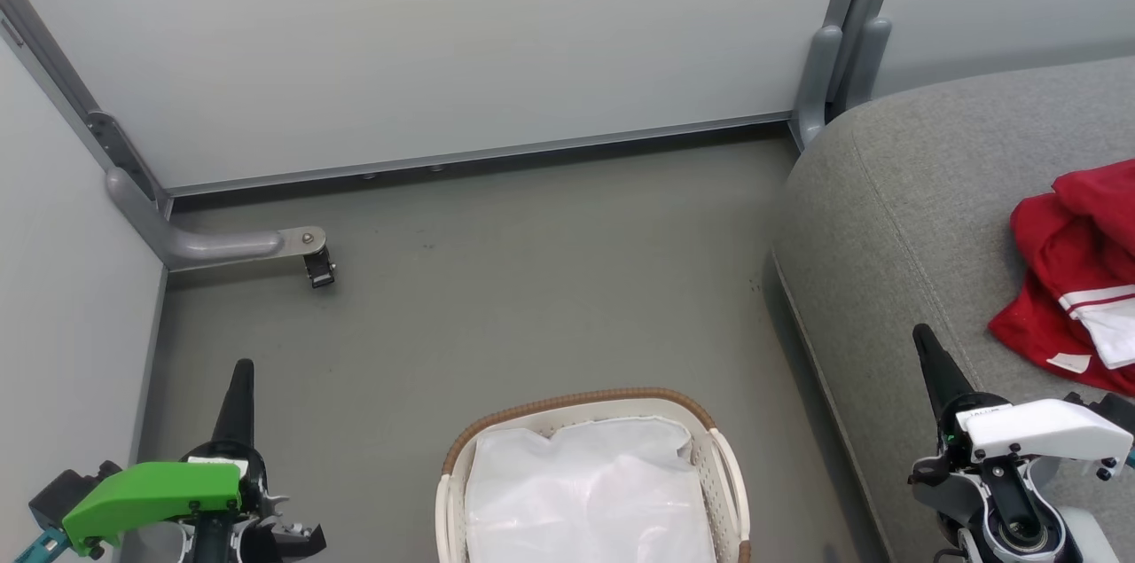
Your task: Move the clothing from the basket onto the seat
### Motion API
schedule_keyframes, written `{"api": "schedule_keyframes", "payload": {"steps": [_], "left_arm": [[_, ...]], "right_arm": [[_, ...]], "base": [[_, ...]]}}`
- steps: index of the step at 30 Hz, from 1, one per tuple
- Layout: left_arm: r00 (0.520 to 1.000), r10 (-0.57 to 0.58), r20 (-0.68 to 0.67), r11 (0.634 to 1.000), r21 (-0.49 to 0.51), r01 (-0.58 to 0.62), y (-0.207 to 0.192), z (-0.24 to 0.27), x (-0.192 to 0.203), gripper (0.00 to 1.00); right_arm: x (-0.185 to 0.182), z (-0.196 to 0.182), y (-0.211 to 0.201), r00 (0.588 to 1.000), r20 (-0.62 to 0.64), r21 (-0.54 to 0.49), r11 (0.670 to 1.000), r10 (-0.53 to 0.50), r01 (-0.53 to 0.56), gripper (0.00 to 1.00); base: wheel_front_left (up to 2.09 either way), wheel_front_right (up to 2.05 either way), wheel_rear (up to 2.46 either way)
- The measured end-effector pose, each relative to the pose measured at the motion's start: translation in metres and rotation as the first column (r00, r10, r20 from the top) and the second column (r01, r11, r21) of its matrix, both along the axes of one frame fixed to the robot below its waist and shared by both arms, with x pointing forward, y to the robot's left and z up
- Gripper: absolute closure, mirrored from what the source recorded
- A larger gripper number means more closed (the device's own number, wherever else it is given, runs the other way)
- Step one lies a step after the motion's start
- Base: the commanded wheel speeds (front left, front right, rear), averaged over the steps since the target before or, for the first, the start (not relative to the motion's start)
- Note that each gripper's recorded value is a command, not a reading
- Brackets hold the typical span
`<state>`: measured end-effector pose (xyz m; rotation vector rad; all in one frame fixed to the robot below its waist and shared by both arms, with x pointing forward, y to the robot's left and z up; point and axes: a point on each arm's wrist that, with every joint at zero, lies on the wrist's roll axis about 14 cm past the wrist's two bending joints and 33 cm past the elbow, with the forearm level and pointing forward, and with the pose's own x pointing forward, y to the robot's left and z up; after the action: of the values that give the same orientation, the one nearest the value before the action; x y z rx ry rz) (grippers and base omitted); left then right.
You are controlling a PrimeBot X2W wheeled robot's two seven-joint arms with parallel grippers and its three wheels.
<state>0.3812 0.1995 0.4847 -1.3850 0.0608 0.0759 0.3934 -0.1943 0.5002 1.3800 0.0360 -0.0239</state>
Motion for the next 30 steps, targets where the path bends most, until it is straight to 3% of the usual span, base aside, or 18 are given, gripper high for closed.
{"api": "schedule_keyframes", "payload": {"steps": [30], "left_arm": [[0.996,-0.001,0.084,0.982,-0.189,0.017,0.000,0.023,0.006,1.00]], "right_arm": [[-0.004,0.012,-0.005,0.999,0.046,0.193,0.981,-0.011,0.002,1.00]], "base": [[0.00,0.00,0.00]]}}
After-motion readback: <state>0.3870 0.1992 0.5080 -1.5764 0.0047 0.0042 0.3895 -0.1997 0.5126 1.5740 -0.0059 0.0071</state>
